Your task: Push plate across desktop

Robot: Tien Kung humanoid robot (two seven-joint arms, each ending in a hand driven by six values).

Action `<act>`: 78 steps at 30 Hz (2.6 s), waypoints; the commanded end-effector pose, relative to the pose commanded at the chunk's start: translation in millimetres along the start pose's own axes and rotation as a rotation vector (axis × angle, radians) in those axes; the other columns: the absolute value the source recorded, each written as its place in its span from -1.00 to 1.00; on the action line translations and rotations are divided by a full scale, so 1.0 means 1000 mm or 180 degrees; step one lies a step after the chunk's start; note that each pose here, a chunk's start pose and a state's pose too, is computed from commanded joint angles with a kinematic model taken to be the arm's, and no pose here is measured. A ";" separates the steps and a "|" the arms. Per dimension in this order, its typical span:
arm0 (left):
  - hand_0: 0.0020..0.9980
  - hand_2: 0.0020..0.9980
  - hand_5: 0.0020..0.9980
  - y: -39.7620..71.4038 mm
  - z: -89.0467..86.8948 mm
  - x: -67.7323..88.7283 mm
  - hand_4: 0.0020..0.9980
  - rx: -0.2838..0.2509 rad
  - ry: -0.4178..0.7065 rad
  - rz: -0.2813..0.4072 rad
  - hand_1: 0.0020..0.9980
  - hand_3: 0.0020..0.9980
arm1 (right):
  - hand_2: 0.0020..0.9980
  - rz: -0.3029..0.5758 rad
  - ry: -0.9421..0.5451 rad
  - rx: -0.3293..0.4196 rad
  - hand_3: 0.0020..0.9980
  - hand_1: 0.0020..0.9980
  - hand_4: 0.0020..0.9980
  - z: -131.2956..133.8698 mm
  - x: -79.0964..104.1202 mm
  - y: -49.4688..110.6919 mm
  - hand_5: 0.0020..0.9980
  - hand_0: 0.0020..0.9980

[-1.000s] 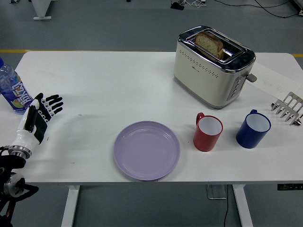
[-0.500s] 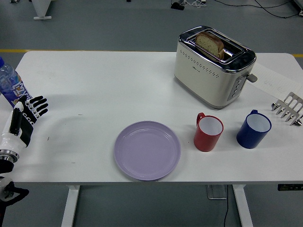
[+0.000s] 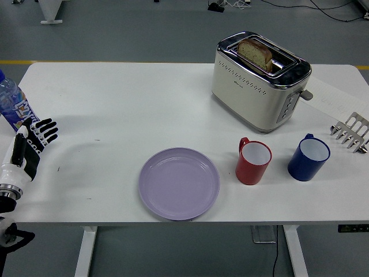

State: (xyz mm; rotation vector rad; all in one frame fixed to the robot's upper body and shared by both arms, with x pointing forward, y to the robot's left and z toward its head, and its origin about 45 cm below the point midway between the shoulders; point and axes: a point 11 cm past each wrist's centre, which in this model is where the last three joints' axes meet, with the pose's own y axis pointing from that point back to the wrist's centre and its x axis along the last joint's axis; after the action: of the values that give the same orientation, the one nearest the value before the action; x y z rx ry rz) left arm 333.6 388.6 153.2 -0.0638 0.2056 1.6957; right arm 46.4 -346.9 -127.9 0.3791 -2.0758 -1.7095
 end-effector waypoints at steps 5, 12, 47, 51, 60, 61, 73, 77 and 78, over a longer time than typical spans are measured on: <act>0.60 0.48 1.00 0.000 0.001 0.002 0.13 -0.0005 0.0001 0.0016 0.53 0.30 | 0.23 -0.0008 -0.0002 0.0001 0.24 -0.05 -0.20 -0.001 -0.001 0.000 0.15 0.14; 0.60 0.48 1.00 -0.001 0.004 0.003 0.13 -0.0020 0.0010 0.0035 0.53 0.30 | 0.23 -0.0022 -0.0007 0.0009 0.24 -0.05 -0.20 -0.002 -0.003 0.001 0.14 0.14; 0.60 0.48 1.00 -0.003 0.007 0.009 0.13 0.0092 -0.0012 0.0064 0.54 0.30 | 0.23 -0.0044 -0.0026 0.0042 0.24 -0.05 -0.20 -0.006 -0.006 0.001 0.15 0.13; 0.60 0.48 1.00 -0.004 0.007 0.009 0.15 0.0098 -0.0013 0.0059 0.54 0.30 | 0.23 -0.0046 -0.0021 0.0042 0.24 -0.05 -0.21 -0.006 -0.007 0.001 0.15 0.14; 0.60 0.48 1.00 -0.003 0.006 0.010 0.15 0.0100 -0.0007 0.0069 0.54 0.31 | 0.23 -0.0042 -0.0011 0.0032 0.24 -0.05 -0.20 -0.005 -0.007 0.001 0.15 0.13; 0.60 0.48 1.00 -0.003 0.006 0.010 0.15 0.0097 -0.0006 0.0068 0.54 0.31 | 0.23 -0.0043 -0.0012 0.0031 0.24 -0.05 -0.20 -0.005 -0.007 0.001 0.15 0.13; 0.60 0.49 1.00 -0.002 0.006 0.011 0.16 0.0097 -0.0007 0.0075 0.54 0.31 | 0.23 -0.0023 -0.0010 0.0013 0.24 -0.05 -0.20 -0.003 -0.005 0.001 0.16 0.13; 0.60 0.49 1.00 -0.003 0.006 0.009 0.16 0.0096 -0.0009 0.0053 0.54 0.31 | 0.23 -0.0010 -0.0002 0.0011 0.24 -0.05 -0.20 -0.003 -0.004 0.001 0.16 0.13; 0.60 0.49 1.00 -0.002 0.006 0.009 0.16 0.0097 -0.0011 0.0049 0.54 0.31 | 0.23 -0.0008 -0.0004 0.0012 0.24 -0.05 -0.20 -0.004 -0.004 0.001 0.16 0.13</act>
State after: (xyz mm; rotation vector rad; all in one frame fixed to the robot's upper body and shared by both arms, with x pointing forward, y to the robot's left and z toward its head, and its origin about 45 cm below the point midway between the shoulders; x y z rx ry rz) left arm 335.3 398.4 157.4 -0.0369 0.2298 1.7076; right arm 51.7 -347.9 -126.9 0.3818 -2.0807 -1.7080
